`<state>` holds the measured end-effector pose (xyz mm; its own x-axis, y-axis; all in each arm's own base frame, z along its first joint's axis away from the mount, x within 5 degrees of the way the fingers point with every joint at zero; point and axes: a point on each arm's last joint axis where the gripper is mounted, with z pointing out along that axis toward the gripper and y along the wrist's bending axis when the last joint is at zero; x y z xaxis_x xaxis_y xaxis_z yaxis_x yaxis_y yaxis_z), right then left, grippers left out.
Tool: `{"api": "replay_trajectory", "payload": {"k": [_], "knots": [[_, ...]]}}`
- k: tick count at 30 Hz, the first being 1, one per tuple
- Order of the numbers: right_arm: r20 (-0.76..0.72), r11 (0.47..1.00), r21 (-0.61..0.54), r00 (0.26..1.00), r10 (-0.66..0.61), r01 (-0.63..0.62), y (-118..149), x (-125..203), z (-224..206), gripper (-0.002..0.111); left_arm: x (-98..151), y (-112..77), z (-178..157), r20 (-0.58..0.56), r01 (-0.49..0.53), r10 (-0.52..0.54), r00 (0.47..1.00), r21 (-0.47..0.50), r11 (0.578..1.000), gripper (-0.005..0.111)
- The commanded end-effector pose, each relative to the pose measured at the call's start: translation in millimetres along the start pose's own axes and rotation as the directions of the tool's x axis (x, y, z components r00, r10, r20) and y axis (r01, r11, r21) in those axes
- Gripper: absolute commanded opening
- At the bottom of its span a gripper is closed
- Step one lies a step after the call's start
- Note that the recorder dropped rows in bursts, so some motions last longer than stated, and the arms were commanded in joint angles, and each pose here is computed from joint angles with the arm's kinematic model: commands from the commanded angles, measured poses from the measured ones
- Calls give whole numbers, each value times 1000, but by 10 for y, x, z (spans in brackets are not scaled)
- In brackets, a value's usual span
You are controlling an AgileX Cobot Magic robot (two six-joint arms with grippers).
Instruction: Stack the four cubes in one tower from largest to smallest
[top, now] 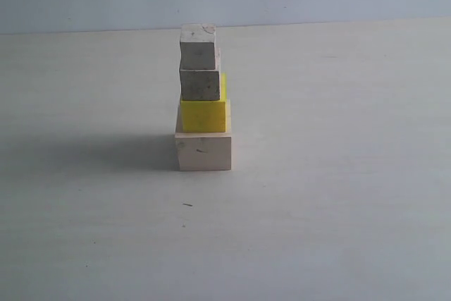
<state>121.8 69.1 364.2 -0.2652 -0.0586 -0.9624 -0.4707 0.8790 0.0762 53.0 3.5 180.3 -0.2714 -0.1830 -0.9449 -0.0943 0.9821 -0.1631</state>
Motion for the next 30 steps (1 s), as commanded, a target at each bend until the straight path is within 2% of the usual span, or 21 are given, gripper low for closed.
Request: {"api": "replay_trajectory", "payload": {"k": [1,8,30], "knots": [[5,1000,0,1000,-3,3,0,3,-6,0,0,-30,-2,10,-5,5,1000,37,999,0],[5,1000,0,1000,-2,2,0,3,-6,0,-4,-41,-2,16,-37,36,999,48,998,0],[5,1000,0,1000,-2,2,0,3,-6,0,1,-40,-2,10,-37,37,999,47,998,0]]}}
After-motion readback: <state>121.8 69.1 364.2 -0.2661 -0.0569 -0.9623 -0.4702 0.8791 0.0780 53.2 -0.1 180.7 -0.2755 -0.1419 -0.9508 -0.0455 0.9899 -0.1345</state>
